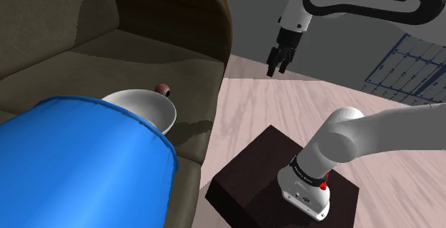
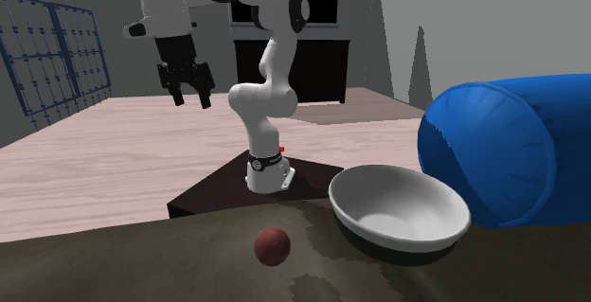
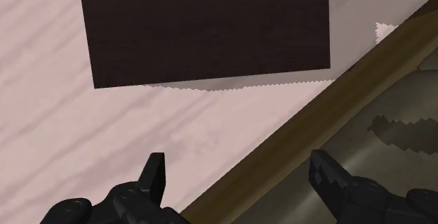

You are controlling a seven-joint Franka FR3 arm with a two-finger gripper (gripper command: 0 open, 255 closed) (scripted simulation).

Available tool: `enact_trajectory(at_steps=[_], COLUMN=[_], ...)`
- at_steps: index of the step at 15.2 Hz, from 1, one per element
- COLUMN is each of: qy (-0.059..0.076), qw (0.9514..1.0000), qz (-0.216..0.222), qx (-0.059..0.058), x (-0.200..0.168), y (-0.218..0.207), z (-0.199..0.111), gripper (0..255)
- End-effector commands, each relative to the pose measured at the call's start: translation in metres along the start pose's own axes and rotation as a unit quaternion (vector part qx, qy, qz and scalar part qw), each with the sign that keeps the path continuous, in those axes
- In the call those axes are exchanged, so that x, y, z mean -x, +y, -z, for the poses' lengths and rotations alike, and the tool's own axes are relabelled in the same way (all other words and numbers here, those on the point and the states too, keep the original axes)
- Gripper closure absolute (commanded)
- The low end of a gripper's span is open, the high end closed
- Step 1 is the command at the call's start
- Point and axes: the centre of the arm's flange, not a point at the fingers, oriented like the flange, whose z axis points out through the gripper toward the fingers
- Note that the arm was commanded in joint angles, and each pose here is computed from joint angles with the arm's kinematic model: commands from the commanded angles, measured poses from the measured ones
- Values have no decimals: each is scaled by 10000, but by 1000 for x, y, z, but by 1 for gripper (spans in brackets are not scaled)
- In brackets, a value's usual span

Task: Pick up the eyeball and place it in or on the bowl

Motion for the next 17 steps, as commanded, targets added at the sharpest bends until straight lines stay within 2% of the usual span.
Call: enact_trajectory(at_steps=[1, 17], qy=[0, -303], qw=[10000, 9993], qz=[0, 220], qx=[0, 1], x=[0, -123], y=[0, -177], z=[0, -25], gripper=[0, 0])
